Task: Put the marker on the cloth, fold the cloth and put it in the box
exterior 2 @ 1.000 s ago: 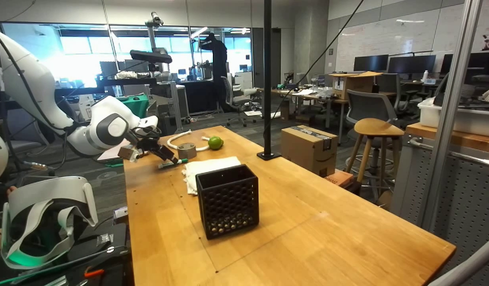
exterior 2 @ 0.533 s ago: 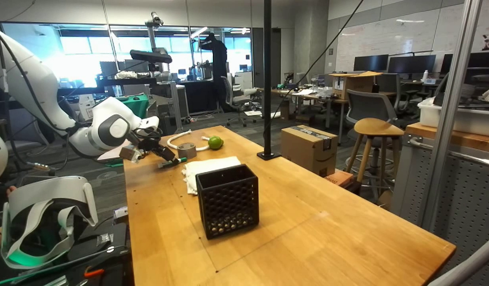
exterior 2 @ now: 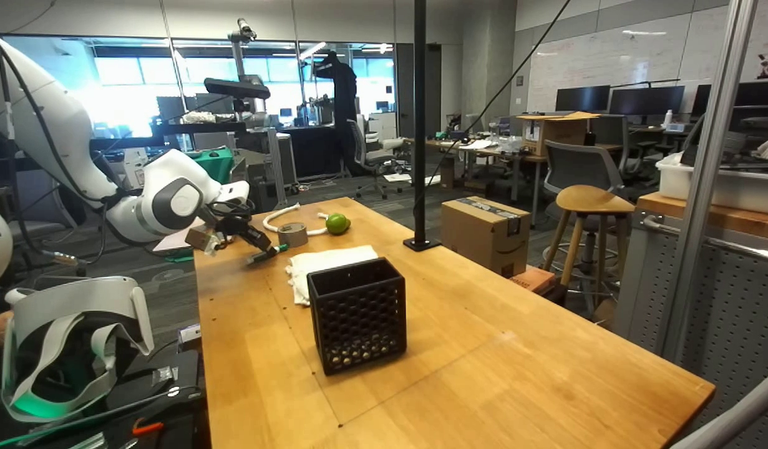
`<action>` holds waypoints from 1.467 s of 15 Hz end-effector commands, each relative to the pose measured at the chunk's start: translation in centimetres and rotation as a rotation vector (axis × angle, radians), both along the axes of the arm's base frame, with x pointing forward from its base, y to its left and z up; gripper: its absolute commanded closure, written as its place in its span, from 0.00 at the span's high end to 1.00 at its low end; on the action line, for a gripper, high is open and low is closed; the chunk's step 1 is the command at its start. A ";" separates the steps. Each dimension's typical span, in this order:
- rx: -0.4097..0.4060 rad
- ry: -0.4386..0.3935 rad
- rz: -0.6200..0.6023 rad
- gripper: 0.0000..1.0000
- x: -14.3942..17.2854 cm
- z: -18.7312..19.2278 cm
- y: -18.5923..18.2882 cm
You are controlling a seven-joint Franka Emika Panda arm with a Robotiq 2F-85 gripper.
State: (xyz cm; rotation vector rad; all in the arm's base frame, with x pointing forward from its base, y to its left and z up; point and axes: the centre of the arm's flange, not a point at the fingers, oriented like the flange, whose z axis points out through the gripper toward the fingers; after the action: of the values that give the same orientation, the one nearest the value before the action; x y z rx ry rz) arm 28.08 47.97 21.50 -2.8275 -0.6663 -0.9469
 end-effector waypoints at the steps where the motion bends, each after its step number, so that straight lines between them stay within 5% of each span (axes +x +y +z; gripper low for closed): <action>1: 0.051 0.010 0.047 0.14 -2.4 2.9 0.0; 6: 0.121 -0.075 0.061 0.16 -2.8 9.8 0.3; 11: 0.139 -0.184 -0.001 0.16 1.1 16.0 -1.9; 22: 0.072 -0.144 -0.217 0.16 8.7 13.7 -10.9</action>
State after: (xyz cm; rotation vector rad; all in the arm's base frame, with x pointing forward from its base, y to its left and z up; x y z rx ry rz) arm 35.66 38.37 35.89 -2.8169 -0.3454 -1.2033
